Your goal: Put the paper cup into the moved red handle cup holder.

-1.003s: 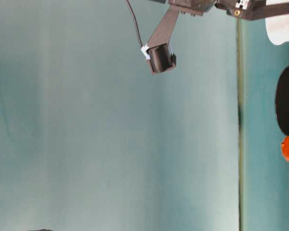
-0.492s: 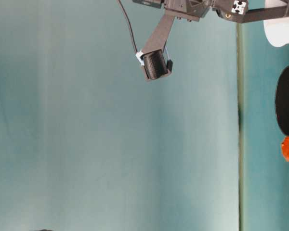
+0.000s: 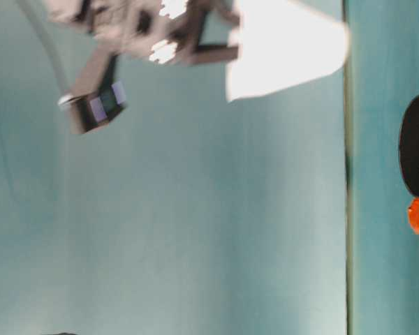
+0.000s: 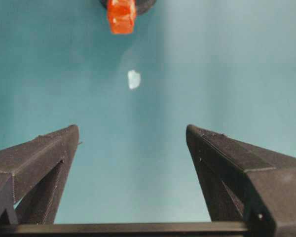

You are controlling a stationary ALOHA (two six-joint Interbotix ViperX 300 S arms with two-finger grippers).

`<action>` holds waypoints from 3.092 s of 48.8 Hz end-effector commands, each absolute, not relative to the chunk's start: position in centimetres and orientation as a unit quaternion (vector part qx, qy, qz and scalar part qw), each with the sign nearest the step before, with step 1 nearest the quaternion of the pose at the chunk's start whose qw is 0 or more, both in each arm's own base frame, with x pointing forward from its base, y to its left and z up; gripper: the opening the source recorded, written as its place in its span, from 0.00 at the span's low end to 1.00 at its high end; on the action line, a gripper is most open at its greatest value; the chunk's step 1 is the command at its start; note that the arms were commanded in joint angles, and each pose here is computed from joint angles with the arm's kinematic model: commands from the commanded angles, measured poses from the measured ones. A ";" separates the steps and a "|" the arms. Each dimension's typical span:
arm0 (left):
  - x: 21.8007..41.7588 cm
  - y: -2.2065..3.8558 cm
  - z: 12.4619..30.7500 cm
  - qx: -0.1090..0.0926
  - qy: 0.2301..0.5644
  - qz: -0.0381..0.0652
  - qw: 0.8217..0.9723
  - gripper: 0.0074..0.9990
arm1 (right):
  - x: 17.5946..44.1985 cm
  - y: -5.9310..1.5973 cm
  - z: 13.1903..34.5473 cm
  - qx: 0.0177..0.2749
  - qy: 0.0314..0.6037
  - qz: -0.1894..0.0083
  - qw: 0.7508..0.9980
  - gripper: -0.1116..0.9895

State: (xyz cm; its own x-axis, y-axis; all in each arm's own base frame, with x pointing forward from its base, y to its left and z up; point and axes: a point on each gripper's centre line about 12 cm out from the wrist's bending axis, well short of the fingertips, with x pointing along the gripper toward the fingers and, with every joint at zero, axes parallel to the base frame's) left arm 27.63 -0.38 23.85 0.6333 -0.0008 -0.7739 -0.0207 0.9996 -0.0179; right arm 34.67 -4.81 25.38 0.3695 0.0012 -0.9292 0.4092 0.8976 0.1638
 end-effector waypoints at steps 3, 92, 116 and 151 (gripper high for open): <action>27.9 -0.42 24.4 -0.017 0.418 0.007 0.908 0.95 | 36.7 -4.40 26.7 0.182 0.533 -0.116 0.818 0.01; 28.1 -0.39 24.1 -0.022 0.411 0.009 0.911 0.95 | 43.7 -1.76 18.5 0.147 0.541 -0.092 0.823 0.49; 28.1 -0.38 24.1 -0.022 0.411 0.010 0.911 0.95 | 43.8 -0.94 20.6 0.136 0.545 -0.083 0.823 0.86; 27.9 -0.38 24.1 -0.022 0.411 0.009 0.911 0.95 | 39.3 -0.77 27.2 0.122 0.552 -0.083 0.821 0.86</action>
State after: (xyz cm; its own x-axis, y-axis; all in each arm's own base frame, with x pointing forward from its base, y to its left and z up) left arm 27.81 -0.39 23.49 0.6439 -0.0015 -0.7651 -0.0362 0.9988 -0.0325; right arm 40.17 -0.89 24.47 0.3182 0.0000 -0.9480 0.2770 0.9564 0.0930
